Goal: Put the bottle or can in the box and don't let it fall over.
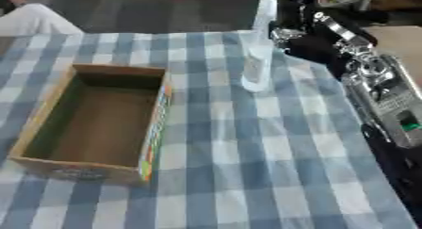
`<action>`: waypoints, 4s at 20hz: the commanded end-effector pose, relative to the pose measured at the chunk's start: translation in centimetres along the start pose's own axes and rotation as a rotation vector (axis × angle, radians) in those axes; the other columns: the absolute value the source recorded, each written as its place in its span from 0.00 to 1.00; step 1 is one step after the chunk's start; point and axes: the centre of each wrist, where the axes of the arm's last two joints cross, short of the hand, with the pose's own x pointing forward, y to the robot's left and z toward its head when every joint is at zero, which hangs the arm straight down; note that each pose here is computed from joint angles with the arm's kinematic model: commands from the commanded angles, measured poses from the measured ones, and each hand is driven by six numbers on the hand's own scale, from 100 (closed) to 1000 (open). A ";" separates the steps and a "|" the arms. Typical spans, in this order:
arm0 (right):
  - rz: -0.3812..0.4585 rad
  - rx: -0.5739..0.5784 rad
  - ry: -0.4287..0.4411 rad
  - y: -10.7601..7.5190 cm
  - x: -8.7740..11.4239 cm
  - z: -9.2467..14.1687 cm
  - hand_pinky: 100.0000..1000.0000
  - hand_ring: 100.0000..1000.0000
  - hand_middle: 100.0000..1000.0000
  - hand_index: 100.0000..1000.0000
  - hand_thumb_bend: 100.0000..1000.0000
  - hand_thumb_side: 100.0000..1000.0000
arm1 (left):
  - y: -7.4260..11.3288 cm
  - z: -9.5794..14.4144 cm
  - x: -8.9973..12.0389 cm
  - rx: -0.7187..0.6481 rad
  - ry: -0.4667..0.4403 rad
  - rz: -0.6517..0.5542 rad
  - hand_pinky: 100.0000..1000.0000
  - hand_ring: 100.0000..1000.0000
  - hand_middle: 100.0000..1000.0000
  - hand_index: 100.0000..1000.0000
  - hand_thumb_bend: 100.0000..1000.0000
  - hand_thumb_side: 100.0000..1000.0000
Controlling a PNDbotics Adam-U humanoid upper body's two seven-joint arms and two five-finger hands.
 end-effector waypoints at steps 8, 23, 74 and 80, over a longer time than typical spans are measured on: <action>-0.006 -0.025 -0.016 -0.7 0.7 -0.9 1.00 1.00 1.00 0.97 0.00 0.30 | 0.1 -0.4 0.8 -0.016 -0.032 -0.011 0.41 0.64 0.64 0.69 0.00 0.67; 0.025 -0.038 -0.021 -1.1 0.7 -1.6 1.00 1.00 1.00 0.97 0.00 0.28 | 0.0 -0.3 0.8 -0.020 -0.026 -0.007 0.41 0.64 0.64 0.69 0.00 0.68; 0.034 -0.081 -0.031 -4.1 0.5 -3.2 1.00 1.00 1.00 0.97 0.00 0.38 | -0.4 -0.3 0.8 -0.044 -0.020 0.004 0.40 0.64 0.64 0.68 0.00 0.69; 0.038 -0.072 -0.040 -4.7 0.5 -3.4 1.00 1.00 1.00 0.97 0.00 0.38 | -0.5 -0.2 0.8 -0.046 -0.018 0.004 0.40 0.64 0.64 0.68 0.00 0.69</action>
